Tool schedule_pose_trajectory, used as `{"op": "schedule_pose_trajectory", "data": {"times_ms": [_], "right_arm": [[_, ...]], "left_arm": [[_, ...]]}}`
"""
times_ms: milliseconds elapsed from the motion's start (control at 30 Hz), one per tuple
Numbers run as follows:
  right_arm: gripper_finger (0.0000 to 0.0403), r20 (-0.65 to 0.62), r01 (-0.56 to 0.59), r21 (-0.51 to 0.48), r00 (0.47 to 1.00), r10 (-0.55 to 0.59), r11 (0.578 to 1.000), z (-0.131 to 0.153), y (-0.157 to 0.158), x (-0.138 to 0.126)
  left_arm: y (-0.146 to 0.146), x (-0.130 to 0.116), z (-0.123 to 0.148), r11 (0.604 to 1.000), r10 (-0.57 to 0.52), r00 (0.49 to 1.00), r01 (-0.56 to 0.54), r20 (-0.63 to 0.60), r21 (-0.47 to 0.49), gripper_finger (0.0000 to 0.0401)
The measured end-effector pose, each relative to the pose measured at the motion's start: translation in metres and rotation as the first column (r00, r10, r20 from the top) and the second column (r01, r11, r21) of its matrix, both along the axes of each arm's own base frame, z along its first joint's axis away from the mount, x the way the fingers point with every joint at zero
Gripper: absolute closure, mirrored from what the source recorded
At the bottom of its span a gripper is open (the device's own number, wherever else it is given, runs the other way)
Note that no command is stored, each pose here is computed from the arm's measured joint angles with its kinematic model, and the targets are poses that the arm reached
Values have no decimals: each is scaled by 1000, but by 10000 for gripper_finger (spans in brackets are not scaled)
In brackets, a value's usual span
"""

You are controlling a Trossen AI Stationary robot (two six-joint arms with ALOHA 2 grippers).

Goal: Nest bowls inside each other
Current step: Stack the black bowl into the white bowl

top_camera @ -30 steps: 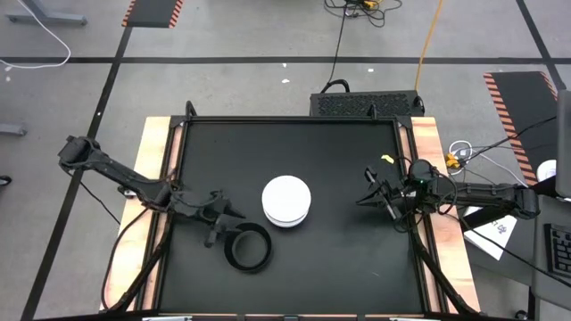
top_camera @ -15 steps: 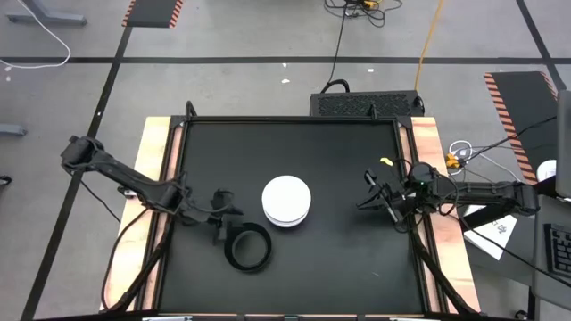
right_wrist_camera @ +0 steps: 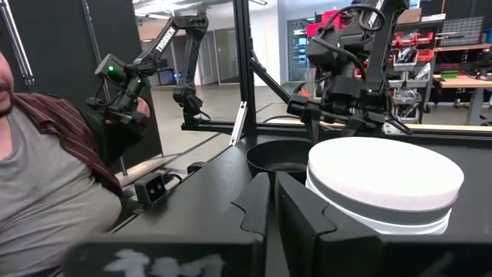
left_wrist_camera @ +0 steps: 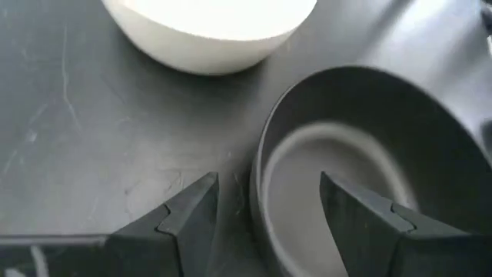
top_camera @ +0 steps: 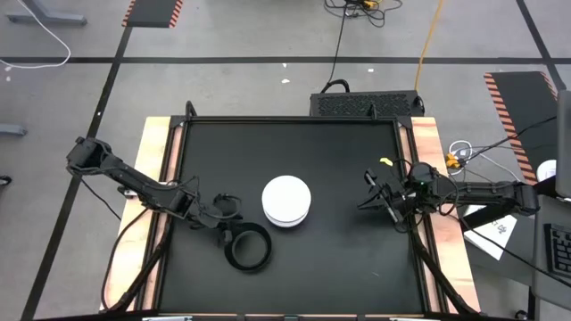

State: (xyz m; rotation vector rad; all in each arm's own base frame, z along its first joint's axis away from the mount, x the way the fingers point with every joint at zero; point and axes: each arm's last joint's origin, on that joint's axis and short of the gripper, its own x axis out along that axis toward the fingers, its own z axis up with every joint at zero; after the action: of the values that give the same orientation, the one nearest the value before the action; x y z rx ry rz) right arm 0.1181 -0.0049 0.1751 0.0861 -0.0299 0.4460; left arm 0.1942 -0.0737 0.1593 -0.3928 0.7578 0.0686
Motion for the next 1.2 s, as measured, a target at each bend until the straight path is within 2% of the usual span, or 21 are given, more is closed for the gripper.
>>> {"op": "schedule_pose_trajectory", "data": {"times_ms": [333, 600, 733, 900, 1200], "right_arm": [[385, 0, 0, 0, 1000, 0, 1000, 0, 0, 0], [385, -2, 0, 3, 1000, 0, 1000, 0, 0, 0], [385, -2, 0, 3, 1000, 0, 1000, 0, 0, 0], [385, -2, 0, 3, 1000, 0, 1000, 0, 0, 0], [385, -2, 0, 3, 1000, 0, 1000, 0, 0, 0]], "left_arm": [[-1, 3, -14, 1000, 23, 997, -22, -69, 15, 171], [-1, 4, -16, 999, 33, 997, -30, -69, 44, 181], [-1, 5, -16, 998, 7, 998, -3, -60, 68, 247], [-1, 5, -15, 995, -20, 998, 25, -55, 96, 379], [-2, 8, -12, 991, -58, 998, 59, -9, 119, 396]]}}
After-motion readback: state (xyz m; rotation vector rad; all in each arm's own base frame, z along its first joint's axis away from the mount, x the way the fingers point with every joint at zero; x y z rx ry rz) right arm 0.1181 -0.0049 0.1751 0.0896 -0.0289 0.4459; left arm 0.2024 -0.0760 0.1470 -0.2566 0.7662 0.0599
